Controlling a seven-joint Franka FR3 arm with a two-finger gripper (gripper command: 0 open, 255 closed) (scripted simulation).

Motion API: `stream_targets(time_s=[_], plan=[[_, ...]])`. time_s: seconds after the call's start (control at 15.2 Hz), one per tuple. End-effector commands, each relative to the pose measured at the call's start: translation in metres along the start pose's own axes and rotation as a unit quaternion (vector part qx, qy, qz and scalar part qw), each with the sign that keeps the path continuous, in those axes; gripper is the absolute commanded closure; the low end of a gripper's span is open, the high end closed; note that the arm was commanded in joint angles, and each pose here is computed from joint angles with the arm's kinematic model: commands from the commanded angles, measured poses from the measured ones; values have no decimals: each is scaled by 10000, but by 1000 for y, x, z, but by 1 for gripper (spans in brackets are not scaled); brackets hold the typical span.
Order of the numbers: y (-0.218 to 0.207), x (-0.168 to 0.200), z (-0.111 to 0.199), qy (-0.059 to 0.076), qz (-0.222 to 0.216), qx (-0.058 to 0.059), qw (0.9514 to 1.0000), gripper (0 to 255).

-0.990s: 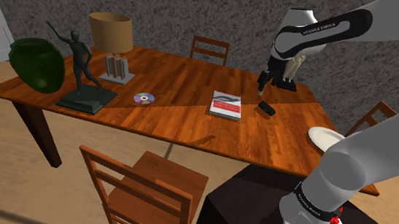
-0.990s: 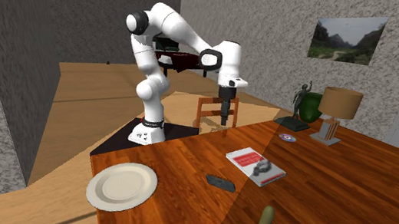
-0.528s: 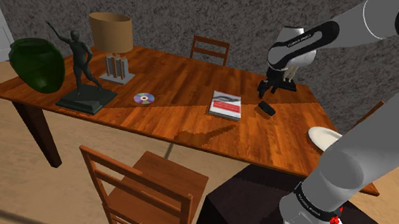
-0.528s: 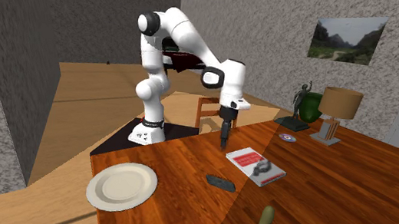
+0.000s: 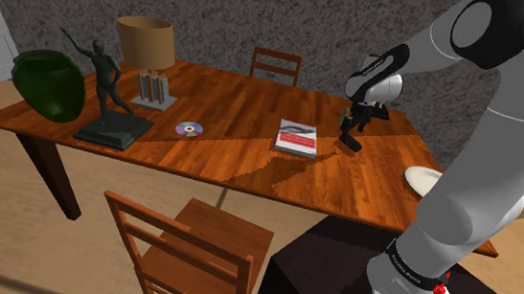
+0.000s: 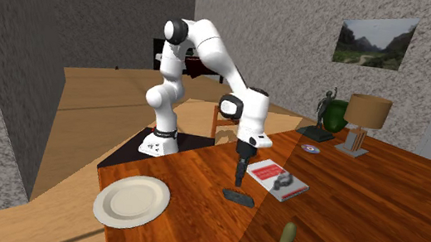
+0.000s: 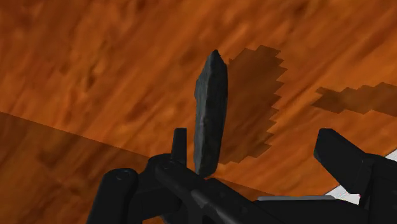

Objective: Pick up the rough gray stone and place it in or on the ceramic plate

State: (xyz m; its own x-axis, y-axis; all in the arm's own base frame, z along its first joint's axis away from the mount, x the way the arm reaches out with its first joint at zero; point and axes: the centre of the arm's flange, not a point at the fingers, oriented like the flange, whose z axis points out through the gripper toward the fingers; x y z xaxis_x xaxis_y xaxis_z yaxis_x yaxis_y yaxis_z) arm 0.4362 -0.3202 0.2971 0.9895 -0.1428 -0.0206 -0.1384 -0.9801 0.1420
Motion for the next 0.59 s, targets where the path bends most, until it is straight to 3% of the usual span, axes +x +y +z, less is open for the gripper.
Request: stream_targets(time_s=[0.0,0.53], plan=[[18,8,22,-64,43,-16,10000,0],[21,8,66,-74,50,-18,10000,0]])
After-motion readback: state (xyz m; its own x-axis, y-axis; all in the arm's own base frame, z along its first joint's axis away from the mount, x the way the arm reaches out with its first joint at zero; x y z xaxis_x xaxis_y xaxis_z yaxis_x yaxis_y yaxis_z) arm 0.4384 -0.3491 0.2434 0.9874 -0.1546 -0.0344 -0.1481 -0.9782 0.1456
